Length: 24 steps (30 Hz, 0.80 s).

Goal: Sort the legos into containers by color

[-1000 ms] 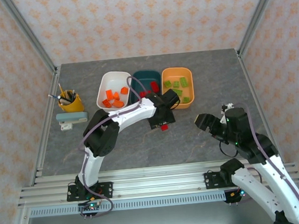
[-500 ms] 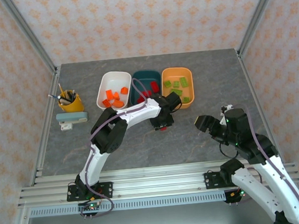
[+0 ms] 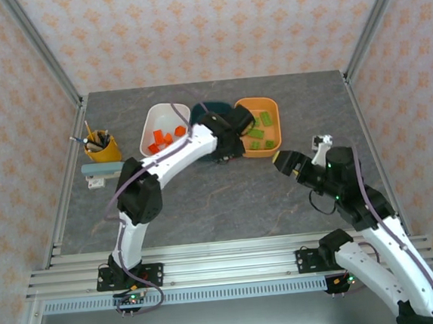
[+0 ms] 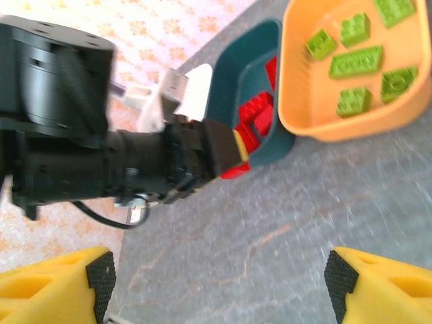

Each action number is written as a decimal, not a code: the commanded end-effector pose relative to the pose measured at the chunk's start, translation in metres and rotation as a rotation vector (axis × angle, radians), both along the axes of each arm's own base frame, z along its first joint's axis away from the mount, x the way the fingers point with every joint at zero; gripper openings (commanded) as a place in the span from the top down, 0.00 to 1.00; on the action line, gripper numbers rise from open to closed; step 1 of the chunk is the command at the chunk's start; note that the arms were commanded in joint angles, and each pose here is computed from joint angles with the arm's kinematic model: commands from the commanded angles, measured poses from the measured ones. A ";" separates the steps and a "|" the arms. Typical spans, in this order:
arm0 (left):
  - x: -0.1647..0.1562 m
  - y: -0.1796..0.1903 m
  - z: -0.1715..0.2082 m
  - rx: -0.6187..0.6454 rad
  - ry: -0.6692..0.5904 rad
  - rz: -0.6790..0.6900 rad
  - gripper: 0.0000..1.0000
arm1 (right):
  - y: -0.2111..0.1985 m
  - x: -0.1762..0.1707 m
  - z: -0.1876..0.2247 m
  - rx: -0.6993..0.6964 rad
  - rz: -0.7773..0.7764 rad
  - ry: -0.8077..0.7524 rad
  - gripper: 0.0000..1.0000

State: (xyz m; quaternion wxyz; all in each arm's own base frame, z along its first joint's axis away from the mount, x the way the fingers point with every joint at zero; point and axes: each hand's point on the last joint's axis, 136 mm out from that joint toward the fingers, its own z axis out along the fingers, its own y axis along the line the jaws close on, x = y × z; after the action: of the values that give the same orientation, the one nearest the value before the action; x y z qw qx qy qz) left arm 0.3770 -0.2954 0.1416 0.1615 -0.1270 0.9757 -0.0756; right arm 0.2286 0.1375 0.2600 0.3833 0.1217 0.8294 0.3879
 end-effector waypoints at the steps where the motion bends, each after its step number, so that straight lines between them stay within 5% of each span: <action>1: 0.032 0.045 0.018 0.054 -0.034 0.008 0.69 | 0.016 0.032 0.041 -0.012 0.027 -0.184 0.18; 14: 0.159 0.077 -0.010 0.059 -0.167 0.045 0.68 | 0.044 0.107 0.053 -0.074 -0.034 -0.197 0.18; 24: 0.179 0.070 -0.040 -0.018 -0.143 0.064 0.49 | 0.042 0.099 0.037 -0.072 -0.037 -0.130 0.18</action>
State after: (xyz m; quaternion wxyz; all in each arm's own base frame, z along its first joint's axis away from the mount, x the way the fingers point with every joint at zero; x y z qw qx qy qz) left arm 0.5437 -0.2208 0.0675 0.1995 -0.1511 0.9667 -0.0534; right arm 0.3313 0.1830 0.2844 0.4337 0.0912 0.8234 0.3544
